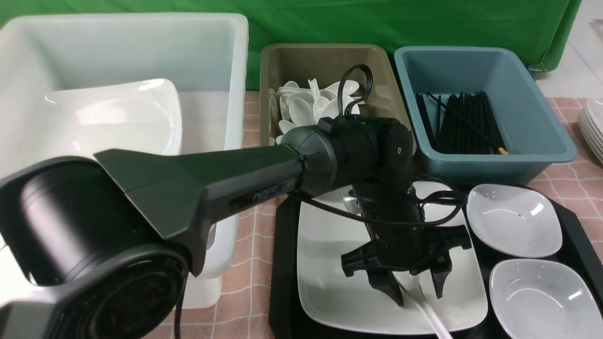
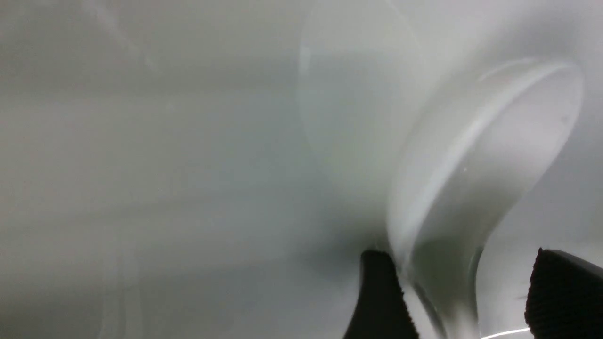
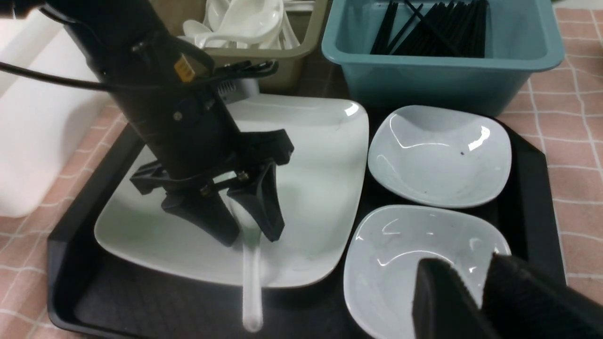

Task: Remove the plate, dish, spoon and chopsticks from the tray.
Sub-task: Use the left arm to grab a soup spoon from the plate

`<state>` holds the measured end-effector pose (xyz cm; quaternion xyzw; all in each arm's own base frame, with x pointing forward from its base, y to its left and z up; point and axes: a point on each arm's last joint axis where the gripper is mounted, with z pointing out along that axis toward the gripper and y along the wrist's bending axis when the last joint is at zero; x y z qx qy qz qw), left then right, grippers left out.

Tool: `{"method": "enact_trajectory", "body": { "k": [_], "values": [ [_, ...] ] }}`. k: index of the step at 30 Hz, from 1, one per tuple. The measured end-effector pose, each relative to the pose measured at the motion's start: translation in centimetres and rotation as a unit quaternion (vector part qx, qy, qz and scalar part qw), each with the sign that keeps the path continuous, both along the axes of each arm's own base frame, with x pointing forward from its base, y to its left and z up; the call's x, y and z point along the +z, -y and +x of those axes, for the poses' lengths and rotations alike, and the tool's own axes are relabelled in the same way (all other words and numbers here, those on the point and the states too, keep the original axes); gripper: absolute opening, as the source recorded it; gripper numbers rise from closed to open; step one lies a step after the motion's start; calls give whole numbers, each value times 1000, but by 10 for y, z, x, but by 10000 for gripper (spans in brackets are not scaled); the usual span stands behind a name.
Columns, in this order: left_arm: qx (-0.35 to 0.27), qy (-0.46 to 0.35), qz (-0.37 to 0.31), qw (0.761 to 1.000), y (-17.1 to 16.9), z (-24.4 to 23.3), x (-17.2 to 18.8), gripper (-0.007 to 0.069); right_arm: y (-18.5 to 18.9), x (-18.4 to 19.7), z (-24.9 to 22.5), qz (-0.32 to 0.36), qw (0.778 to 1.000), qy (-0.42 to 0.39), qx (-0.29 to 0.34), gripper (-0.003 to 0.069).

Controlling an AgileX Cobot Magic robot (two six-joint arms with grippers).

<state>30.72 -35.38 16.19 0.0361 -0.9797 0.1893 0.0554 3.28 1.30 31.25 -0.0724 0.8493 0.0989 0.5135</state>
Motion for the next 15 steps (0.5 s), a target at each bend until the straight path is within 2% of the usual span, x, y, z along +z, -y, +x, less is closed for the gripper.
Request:
{"method": "enact_trajectory", "body": {
  "k": [9,15],
  "values": [
    [8,25,-12,1000,2,5,0,382,0,-2,-1,-4,1000,-15,1,214],
    [-10,88,21,996,-4,14,0,301,0,-3,-2,-4,1000,-18,2,223]
  ]
}}
